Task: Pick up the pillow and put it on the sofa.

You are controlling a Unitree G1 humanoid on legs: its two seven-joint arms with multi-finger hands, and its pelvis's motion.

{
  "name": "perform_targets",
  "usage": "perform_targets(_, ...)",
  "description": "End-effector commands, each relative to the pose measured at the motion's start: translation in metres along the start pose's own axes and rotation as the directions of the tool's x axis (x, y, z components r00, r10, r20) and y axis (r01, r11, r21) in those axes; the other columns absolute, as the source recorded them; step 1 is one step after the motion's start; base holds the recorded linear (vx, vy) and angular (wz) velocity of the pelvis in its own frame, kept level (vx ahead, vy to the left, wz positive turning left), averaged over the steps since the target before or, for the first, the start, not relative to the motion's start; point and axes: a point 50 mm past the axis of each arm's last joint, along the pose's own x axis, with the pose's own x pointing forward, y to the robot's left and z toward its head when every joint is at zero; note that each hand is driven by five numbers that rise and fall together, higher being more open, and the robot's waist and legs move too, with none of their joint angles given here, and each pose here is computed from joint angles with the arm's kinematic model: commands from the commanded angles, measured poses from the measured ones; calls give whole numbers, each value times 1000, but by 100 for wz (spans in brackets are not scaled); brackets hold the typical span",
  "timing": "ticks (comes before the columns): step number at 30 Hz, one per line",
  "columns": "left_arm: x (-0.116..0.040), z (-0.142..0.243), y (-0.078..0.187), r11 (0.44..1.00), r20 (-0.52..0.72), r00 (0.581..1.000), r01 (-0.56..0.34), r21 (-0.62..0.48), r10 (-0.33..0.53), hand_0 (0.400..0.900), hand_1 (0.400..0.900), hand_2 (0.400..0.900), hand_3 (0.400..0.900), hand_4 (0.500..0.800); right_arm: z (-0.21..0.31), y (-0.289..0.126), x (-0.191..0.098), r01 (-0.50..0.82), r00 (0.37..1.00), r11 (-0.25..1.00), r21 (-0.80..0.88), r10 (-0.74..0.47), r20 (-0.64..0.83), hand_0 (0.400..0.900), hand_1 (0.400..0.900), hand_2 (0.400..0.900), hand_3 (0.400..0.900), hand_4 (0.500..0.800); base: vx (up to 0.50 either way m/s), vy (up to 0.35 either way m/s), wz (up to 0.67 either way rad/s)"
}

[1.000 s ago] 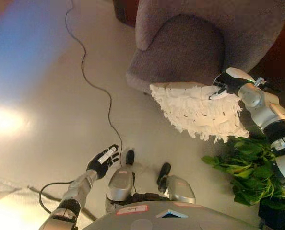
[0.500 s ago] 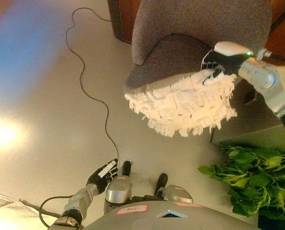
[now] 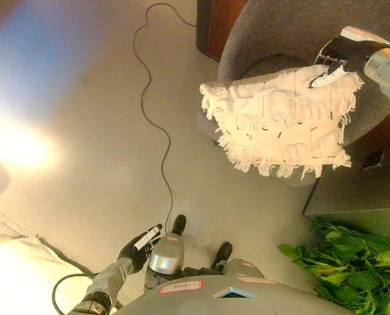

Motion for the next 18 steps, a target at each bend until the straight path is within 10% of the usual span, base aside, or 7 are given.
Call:
perform_targets(1,-1,25,2,989,39,997,67,136,-73,900,900,900,900,800,32,-116,-33,379,923,915,136,-384,13,400,400,400,400,500,-161,-37,8)
perform_targets(11,2,49,-13,980,153,975,136,145,-158,900,900,900,900,800,5,-130,-42,446,893,864,234,-411,-185,400,400,400,400,500,-112,-16,6)
perform_targets(12,2,51,-14,980,160,973,143,141,-165,900,900,900,900,800,2,-133,-44,472,878,847,242,-430,-208,473,473,473,473,544,-88,9,-1)
perform_targets(14,1,51,-14,979,167,970,156,132,-177,900,900,900,900,800,-3,-134,-46,493,864,838,234,-439,-248,900,900,900,900,800,-47,16,-3)
perform_targets(18,-1,49,-15,977,178,963,183,113,-201,900,900,900,900,800,-11,-138,-51,505,851,839,204,-444,-282,900,900,900,900,800,-23,44,-6)
